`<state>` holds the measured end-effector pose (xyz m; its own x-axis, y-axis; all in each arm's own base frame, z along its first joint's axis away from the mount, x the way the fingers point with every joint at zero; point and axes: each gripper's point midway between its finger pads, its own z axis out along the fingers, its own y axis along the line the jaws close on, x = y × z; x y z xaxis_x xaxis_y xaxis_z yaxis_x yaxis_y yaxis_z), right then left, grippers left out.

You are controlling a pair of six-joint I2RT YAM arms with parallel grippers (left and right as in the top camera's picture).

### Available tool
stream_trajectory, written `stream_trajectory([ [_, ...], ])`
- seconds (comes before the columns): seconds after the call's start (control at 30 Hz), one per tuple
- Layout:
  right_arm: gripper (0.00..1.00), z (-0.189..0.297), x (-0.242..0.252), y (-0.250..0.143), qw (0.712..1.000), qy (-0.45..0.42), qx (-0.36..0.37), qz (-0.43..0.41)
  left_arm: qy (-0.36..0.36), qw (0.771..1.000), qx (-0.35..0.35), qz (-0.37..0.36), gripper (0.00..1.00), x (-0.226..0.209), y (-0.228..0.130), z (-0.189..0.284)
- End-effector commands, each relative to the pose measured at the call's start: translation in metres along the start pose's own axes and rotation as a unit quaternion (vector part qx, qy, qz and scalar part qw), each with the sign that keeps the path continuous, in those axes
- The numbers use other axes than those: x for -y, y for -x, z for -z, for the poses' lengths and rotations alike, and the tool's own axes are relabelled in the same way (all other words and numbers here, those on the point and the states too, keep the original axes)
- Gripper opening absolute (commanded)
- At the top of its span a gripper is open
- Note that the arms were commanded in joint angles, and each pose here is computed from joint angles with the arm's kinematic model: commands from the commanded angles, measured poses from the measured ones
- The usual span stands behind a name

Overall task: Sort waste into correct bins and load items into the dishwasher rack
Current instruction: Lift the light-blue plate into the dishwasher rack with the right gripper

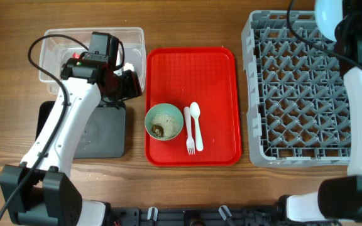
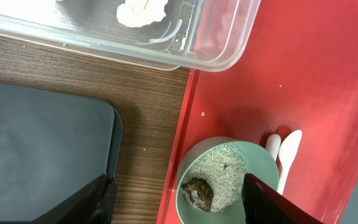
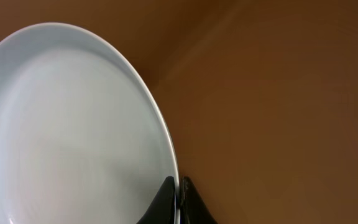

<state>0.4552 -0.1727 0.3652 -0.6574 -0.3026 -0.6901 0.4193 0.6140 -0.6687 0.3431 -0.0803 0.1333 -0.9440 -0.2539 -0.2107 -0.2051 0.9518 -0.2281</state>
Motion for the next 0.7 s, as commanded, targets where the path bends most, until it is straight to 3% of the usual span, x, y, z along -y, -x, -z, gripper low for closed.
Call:
stream_trajectory([
  [0.0, 0.04, -0.027, -0.008, -0.033, 0.995, -0.06, -0.072, 0.034, 0.0, 1.0, 0.018, -0.004, 0.66, -0.001, 0.005, 0.009],
  [0.43, 0.04, -0.065, -0.093, -0.084, 0.989, -0.012, -0.146, 0.027, 0.0, 1.0, 0.018, -0.004, 0.66, -0.001, 0.005, 0.009],
  [0.67, 0.04, -0.056, -0.137, -0.079, 0.989, 0.055, -0.134, 0.012, 0.0, 1.0, 0.018, -0.004, 0.66, -0.001, 0.005, 0.009],
])
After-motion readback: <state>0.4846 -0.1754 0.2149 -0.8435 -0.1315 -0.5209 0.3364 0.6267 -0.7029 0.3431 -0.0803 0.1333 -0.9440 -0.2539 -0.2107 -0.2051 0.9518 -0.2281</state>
